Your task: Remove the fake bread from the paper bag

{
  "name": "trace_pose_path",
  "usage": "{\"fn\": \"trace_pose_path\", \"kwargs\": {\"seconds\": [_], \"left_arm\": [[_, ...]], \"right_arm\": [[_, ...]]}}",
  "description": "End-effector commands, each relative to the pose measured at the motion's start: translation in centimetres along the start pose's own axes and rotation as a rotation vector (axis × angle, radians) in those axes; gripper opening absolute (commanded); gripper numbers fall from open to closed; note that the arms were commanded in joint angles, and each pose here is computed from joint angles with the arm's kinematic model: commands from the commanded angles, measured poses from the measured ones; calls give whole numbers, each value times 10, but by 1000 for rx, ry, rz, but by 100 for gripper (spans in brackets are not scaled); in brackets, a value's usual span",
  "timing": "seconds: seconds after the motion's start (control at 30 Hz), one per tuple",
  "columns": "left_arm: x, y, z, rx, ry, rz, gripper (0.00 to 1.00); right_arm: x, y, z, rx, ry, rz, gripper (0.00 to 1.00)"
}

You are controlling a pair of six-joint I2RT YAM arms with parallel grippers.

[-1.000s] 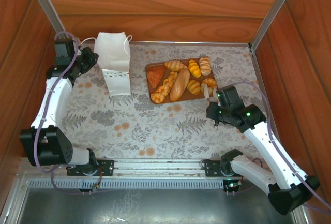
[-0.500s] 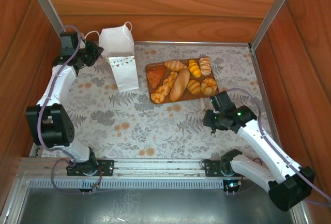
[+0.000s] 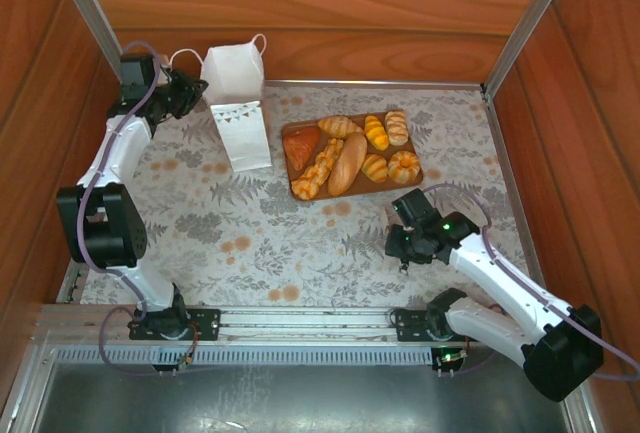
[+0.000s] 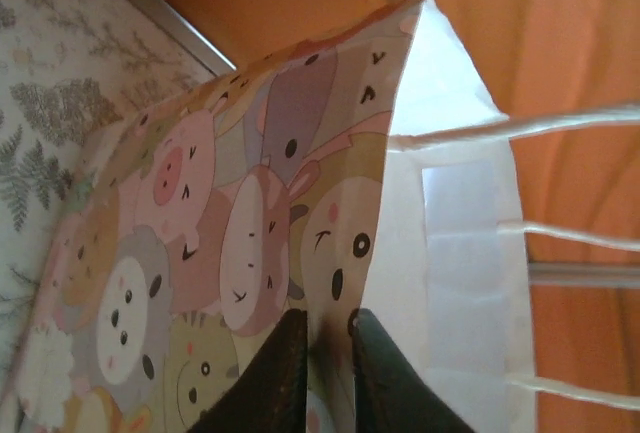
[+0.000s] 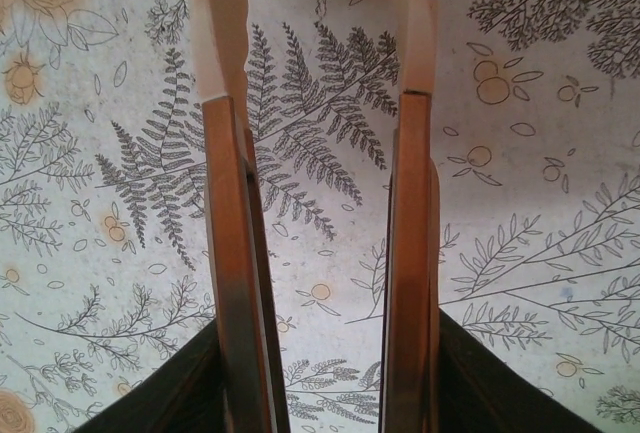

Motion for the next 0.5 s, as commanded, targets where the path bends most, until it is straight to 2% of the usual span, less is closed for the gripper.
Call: {"fn": "trace_pose_path", "kwargs": {"seconds": [0.0, 0.13, 0.33, 0.47], "left_arm": [[2, -12, -7, -51, 22, -22, 47], [3, -20, -4, -78, 14, -31, 54], [-3, -25, 6, -89, 7, -26, 81], [-12, -29, 20, -90, -12, -37, 86]], "right_arm": [[3, 5, -6, 2, -20, -11, 47], [3, 7, -12, -8, -18, -8, 47], [1, 7, -19, -18, 2, -3, 47], [-3, 4, -21, -29, 16, -3, 48]]}}
Point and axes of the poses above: each hand's point on the last joint's axis, 136 mm out from that joint toward the fingers, its own z axis back along the fingers, its own y axis along the line the jaws close on, x = y × z, the point moved 4 cm from there along z, back along the fingers, and after that the axes turned 2 degrees about -z, right-handed, at the moved point
